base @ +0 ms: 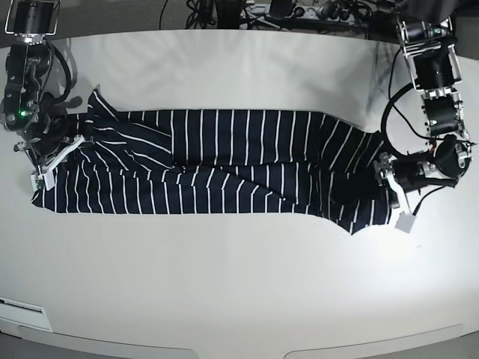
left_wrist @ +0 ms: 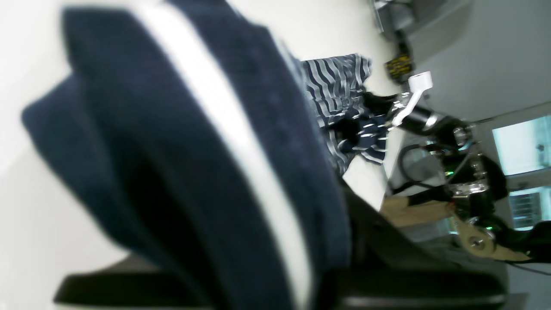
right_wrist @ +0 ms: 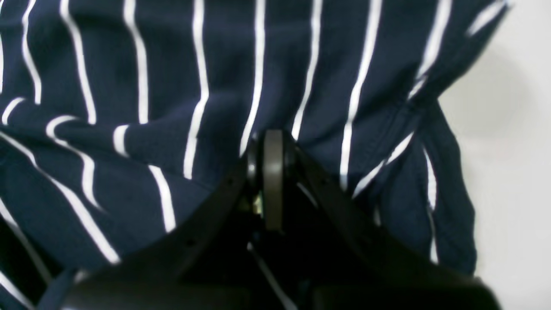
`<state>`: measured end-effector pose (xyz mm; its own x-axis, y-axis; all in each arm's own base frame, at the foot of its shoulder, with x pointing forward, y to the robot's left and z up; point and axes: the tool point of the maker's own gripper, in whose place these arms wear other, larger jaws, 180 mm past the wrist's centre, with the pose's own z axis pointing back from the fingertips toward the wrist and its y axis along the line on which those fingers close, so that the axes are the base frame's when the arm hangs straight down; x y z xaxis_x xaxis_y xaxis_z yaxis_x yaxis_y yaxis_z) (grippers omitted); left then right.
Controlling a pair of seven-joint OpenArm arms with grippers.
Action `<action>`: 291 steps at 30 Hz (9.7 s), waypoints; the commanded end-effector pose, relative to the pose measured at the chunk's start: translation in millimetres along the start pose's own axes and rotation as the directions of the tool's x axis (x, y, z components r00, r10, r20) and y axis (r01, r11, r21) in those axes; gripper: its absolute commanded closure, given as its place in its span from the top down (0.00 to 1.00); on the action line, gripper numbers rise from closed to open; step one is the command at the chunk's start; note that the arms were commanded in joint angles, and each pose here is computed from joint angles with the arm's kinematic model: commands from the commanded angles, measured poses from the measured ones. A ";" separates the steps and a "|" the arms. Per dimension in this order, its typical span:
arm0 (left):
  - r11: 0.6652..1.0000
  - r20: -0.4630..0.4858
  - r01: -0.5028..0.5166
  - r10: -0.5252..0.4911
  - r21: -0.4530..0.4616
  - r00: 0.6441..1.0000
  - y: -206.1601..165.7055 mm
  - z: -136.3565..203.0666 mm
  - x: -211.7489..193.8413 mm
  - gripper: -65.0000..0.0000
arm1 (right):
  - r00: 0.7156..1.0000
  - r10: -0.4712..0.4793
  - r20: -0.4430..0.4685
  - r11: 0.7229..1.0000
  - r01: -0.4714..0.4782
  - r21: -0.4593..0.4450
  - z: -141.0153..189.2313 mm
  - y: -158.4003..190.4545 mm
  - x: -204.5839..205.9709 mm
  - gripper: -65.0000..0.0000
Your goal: Fold the T-shirt properly
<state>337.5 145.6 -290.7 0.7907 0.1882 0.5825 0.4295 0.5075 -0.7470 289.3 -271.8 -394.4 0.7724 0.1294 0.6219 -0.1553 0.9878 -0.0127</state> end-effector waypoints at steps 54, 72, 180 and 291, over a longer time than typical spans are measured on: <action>0.880 0.149 0.066 0.005 -0.470 0.989 -142.6 -149.0 -15.5 0.00 | 0.998 0.055 0.031 0.987 -0.059 0.148 9.5 28.4 14.2 0.15; 0.994 -0.053 0.068 -0.063 0.090 0.997 -27.8 -155.6 -59.3 0.00 | 0.962 0.175 0.209 0.973 -0.201 0.110 45.2 49.1 73.4 0.15; 0.995 0.080 -0.064 0.071 -0.079 0.994 -13.9 -55.9 -53.4 0.35 | 0.819 0.039 0.572 0.513 -0.508 0.692 159.2 293.8 121.6 0.56; 0.747 -0.476 0.665 -0.578 0.019 0.663 -28.9 -173.3 -39.5 0.00 | 0.987 0.062 0.146 0.969 -0.095 0.226 65.5 157.4 -4.4 0.00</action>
<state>356.4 -17.4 -365.9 0.5136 -0.5879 0.6250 0.8302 0.5245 -0.1889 214.9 -121.9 -358.4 0.6951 0.1789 0.6963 -0.3567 0.9267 0.1180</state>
